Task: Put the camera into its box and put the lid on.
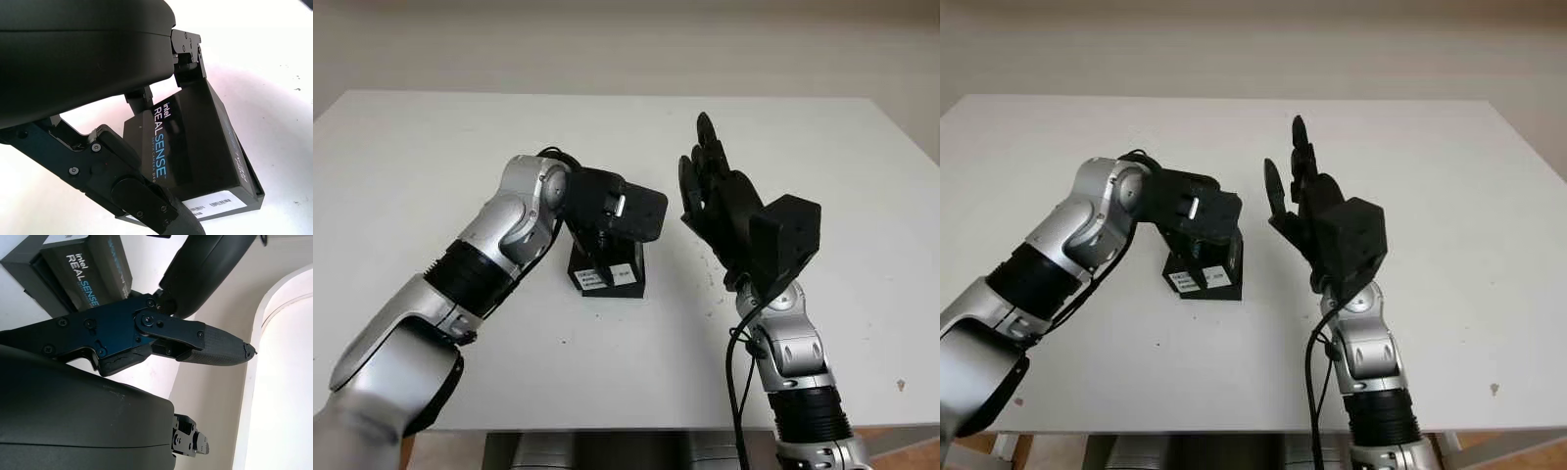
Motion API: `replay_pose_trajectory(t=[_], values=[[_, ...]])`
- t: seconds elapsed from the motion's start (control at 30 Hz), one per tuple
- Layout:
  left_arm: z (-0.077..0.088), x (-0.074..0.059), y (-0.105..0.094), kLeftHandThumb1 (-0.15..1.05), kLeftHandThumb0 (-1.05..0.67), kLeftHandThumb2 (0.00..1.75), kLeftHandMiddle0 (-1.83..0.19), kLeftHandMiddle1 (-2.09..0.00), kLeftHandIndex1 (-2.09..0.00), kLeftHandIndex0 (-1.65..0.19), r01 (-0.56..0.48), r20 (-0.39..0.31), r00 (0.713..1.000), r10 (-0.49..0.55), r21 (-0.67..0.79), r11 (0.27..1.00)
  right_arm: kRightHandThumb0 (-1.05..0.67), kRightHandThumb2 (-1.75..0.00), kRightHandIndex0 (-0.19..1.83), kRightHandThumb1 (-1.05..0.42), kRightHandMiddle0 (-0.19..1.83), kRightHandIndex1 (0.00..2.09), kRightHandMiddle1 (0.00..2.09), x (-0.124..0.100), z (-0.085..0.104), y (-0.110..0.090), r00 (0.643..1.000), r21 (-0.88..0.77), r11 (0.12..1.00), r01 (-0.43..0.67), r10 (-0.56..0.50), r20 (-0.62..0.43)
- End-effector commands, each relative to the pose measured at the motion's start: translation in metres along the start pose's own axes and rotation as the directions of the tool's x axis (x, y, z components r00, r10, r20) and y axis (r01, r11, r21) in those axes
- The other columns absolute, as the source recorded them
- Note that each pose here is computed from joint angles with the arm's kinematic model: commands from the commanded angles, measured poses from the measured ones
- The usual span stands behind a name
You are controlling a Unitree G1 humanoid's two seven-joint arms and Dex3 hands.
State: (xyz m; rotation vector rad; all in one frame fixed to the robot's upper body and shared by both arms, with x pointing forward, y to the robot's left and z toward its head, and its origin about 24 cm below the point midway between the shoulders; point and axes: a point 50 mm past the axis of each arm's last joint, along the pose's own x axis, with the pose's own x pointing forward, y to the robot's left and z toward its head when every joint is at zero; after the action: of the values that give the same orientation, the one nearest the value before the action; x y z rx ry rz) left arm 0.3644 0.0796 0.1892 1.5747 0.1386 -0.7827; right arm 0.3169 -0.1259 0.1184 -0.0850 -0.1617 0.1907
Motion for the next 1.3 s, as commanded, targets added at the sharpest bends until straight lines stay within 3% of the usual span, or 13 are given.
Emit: replay_pose_trajectory(t=[0.0, 0.13, 0.33, 0.53, 0.7, 0.8, 0.87, 0.9, 0.97, 1.03, 1.07, 1.13, 1.27], values=[[0.007, -0.008, 0.015, 1.05, -0.24, 0.20, -0.67, -2.09, -2.07, -0.23, -0.073, 0.019, 0.997, 0.072, 0.040, 0.997, -0.74, -0.64, -0.16, -1.05, -0.18, 0.06, 0.05, 0.003, 0.004, 0.000, 1.000, 0.001, 1.000, 0.001, -0.001, 0.023], [0.004, -0.012, 0.016, 1.05, -0.23, 0.15, -0.44, -2.05, -1.95, -0.25, -0.084, 0.026, 0.996, 0.082, 0.059, 0.995, -0.76, -0.64, -0.16, -1.05, -0.17, 0.06, 0.06, 0.005, 0.005, 0.002, 1.000, -0.010, 1.000, 0.000, 0.000, 0.014], [0.006, -0.016, 0.023, 1.05, -0.27, 0.14, -0.40, -1.85, -1.93, -0.26, -0.100, 0.003, 0.995, 0.100, 0.064, 0.993, -0.75, -0.64, -0.14, -1.05, -0.16, 0.06, 0.06, 0.006, 0.006, 0.004, 1.000, -0.027, 1.000, -0.002, 0.002, 0.016], [0.012, -0.017, 0.032, 1.05, -0.29, 0.14, -0.40, -1.99, -1.92, -0.06, -0.101, -0.002, 0.995, 0.101, 0.071, 0.992, -0.75, -0.63, -0.15, -1.05, -0.16, 0.06, 0.06, 0.008, 0.006, 0.004, 1.000, -0.023, 1.000, -0.001, 0.001, 0.017], [0.018, -0.017, 0.035, 1.05, -0.27, 0.11, -0.28, -2.03, -1.73, 0.09, -0.092, -0.028, 0.995, 0.094, 0.068, 0.993, -0.77, -0.63, -0.14, -1.05, -0.15, 0.06, 0.06, 0.008, 0.007, 0.005, 1.000, -0.028, 1.000, 0.005, -0.004, 0.011], [0.022, -0.015, 0.037, 1.04, -0.23, 0.07, -0.32, -2.08, -1.08, 0.18, -0.081, -0.042, 0.996, 0.085, 0.088, 0.993, -0.76, -0.63, -0.14, -1.05, -0.16, 0.06, 0.06, 0.008, 0.007, 0.005, 1.000, -0.022, 1.000, 0.007, -0.006, 0.008], [0.023, -0.013, 0.038, 1.01, -0.18, 0.05, -0.37, -2.09, -1.35, 0.18, -0.071, -0.051, 0.996, 0.076, 0.102, 0.992, -0.77, -0.63, -0.14, -1.05, -0.16, 0.06, 0.05, 0.008, 0.006, 0.005, 1.000, -0.022, 1.000, 0.005, -0.004, 0.010], [0.023, -0.013, 0.038, 1.00, -0.16, 0.05, -0.38, -2.09, -1.37, 0.19, -0.068, -0.053, 0.996, 0.074, 0.105, 0.992, -0.77, -0.63, -0.14, -1.05, -0.16, 0.06, 0.05, 0.008, 0.006, 0.005, 1.000, -0.022, 1.000, 0.004, -0.004, 0.010], [0.024, -0.010, 0.039, 1.00, -0.14, 0.05, -0.38, -2.09, -1.02, 0.19, -0.066, -0.057, 0.996, 0.072, 0.102, 0.993, -0.77, -0.63, -0.14, -1.05, -0.16, 0.06, 0.06, 0.008, 0.006, 0.005, 1.000, -0.022, 1.000, 0.007, -0.007, 0.012], [0.023, -0.008, 0.039, 1.00, -0.14, 0.05, -0.32, -2.09, -0.92, 0.19, -0.070, -0.070, 0.995, 0.076, 0.090, 0.993, -0.77, -0.63, -0.14, -1.05, -0.16, 0.06, 0.06, 0.008, 0.006, 0.006, 1.000, -0.024, 1.000, 0.010, -0.010, 0.012], [0.023, -0.007, 0.038, 1.00, -0.15, 0.05, -0.33, -2.09, -1.13, 0.19, -0.070, -0.075, 0.994, 0.077, 0.091, 0.993, -0.77, -0.63, -0.14, -1.05, -0.16, 0.06, 0.06, 0.008, 0.006, 0.006, 1.000, -0.023, 1.000, 0.011, -0.011, 0.012], [0.024, -0.005, 0.038, 1.01, -0.15, 0.05, -0.40, -2.09, -1.00, 0.19, -0.066, -0.082, 0.994, 0.073, 0.087, 0.994, -0.77, -0.63, -0.14, -1.05, -0.16, 0.06, 0.05, 0.009, 0.006, 0.007, 1.000, -0.018, 1.000, 0.009, -0.009, 0.013], [0.023, -0.001, 0.035, 1.01, -0.13, 0.05, -0.34, -2.09, -1.34, 0.19, -0.050, -0.075, 0.995, 0.059, 0.118, 0.992, -0.77, -0.64, -0.14, -1.05, -0.16, 0.06, 0.05, 0.009, 0.006, 0.008, 1.000, -0.021, 1.000, 0.013, -0.013, 0.007]])
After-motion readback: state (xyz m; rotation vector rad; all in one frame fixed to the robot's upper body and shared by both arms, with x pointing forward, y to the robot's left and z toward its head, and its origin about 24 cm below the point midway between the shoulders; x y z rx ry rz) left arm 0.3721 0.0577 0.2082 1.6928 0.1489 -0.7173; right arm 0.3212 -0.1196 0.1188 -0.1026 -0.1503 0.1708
